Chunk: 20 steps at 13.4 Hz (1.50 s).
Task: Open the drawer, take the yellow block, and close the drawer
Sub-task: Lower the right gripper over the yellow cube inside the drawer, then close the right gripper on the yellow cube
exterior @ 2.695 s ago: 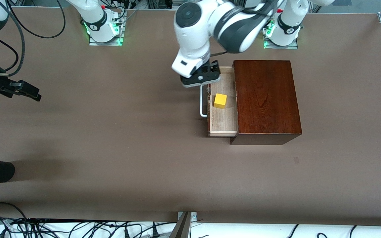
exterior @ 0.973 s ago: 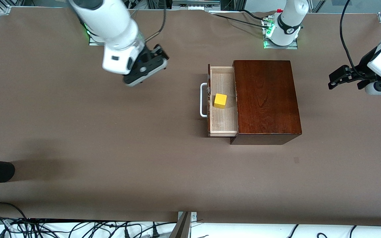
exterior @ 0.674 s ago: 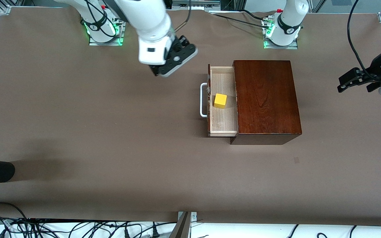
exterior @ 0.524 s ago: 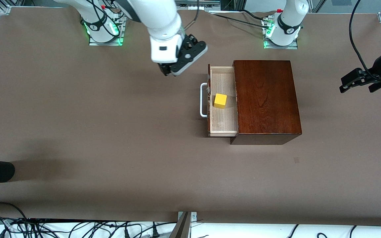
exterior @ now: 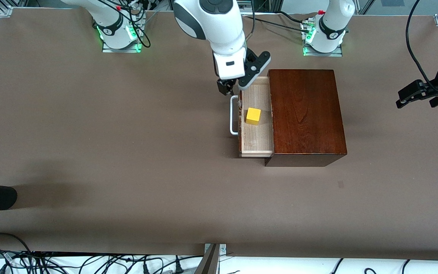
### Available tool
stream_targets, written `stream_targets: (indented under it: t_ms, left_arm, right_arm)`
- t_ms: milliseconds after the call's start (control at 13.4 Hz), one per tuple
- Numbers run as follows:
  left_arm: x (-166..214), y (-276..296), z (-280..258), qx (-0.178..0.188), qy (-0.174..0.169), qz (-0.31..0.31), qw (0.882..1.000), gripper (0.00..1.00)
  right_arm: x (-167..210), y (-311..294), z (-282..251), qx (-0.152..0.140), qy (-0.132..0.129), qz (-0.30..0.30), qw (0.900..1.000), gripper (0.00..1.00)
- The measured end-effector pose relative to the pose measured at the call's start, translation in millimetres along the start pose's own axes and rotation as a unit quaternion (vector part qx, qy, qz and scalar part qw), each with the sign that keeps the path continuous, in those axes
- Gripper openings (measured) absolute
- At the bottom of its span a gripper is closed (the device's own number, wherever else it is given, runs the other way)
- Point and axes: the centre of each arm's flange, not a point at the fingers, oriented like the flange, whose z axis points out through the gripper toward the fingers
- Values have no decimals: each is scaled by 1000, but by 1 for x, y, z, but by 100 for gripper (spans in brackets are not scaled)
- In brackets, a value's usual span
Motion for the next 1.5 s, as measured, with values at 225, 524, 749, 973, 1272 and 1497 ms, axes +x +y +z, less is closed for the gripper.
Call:
stream_targets:
  t_ms: [225,524,749,973,1272,1497]
  left_arm:
    - [1,0,1,0,2,0,1000,100]
    - [2,1,0,0,3,0,1000,100]
    - [2,1,1,0,2,0,1000,100]
    - [3,1,2,1,1,0,1000,100]
    - [5,1,5,1,-1,0,1000,100]
    - [5,1,5,1,0,0,1000,100]
  right_arm:
    - [9,5,22,-6,12,-24,1000,100]
    - [17,0,50,-19,29,-48,998,100]
    - [18,1,79,-20,24,-49,998,100]
    - [16,3,98,-20,14,-48,999,100]
    - [20,4,111,-24,29,-51,998,99]
    - [23,5,119,-43,38,-70,996,97]
